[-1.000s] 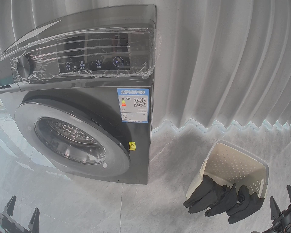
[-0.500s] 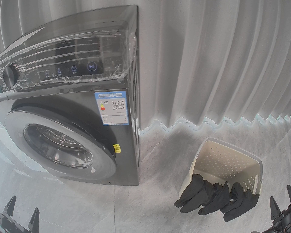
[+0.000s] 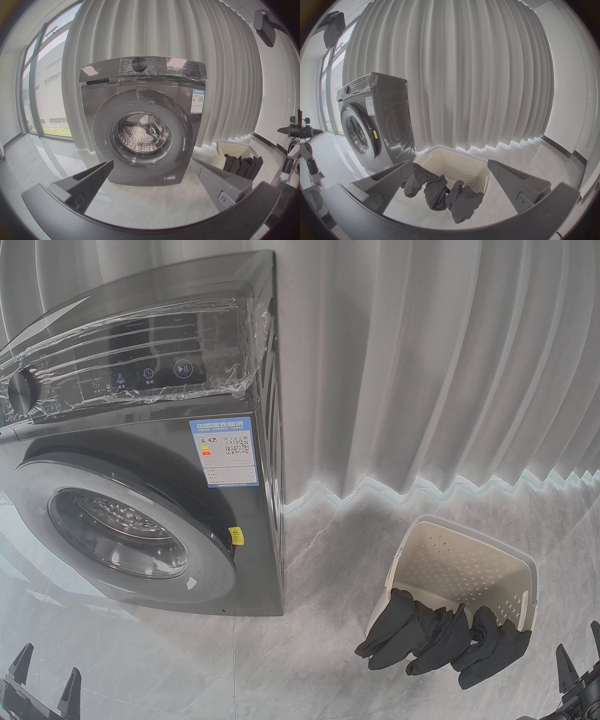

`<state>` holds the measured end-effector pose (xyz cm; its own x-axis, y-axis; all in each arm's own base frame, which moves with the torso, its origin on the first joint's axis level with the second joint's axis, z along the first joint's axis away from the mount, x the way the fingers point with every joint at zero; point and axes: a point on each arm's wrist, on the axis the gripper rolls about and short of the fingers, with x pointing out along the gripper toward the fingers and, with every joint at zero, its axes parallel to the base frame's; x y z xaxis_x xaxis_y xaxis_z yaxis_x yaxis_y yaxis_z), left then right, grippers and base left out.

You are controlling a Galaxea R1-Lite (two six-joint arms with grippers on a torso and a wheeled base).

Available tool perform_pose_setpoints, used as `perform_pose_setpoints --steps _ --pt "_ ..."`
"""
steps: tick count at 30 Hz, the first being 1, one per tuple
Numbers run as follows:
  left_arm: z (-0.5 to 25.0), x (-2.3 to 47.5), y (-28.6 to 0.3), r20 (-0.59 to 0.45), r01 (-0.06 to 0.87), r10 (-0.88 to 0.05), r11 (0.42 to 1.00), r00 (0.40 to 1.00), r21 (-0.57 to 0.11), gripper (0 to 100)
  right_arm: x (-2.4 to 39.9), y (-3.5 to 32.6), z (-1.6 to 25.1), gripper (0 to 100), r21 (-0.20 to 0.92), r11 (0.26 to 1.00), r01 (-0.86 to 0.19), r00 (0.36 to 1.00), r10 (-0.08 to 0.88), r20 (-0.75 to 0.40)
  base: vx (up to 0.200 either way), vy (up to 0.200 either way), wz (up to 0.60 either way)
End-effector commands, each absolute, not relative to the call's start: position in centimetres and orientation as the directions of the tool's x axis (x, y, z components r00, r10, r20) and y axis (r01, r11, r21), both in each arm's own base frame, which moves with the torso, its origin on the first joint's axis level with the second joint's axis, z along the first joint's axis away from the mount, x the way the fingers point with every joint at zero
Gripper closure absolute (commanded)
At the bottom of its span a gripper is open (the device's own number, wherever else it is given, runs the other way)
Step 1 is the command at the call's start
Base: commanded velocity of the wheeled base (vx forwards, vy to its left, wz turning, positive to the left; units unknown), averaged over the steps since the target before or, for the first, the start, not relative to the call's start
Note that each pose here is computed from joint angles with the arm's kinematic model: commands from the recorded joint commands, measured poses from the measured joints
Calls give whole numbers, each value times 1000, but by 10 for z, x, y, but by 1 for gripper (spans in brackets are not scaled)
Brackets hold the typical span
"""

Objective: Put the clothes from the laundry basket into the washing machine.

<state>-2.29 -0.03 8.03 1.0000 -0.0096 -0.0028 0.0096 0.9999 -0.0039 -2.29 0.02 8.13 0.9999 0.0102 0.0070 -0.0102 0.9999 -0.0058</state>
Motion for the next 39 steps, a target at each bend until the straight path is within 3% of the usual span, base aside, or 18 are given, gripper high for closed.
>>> perform_pose_setpoints --steps 1,16,25,39 --pt "76 -23 0 -8 9 -9 1000 1000 -11 0 -22 0 76 0 -6 1000 -11 1000 11 -11 0 0 0" --pt "76 -23 0 -8 11 -11 1000 1000 -8 0 -22 0 76 0 -6 1000 -11 1000 11 -11 0 200 0" --pt "76 -23 0 -8 9 -9 1000 1000 -12 0 -22 0 76 0 -6 1000 -11 1000 11 -11 0 0 0" --pt "76 -23 0 -8 11 -11 1000 1000 -11 0 -22 0 76 0 -6 1000 -11 1000 11 -11 0 200 0"
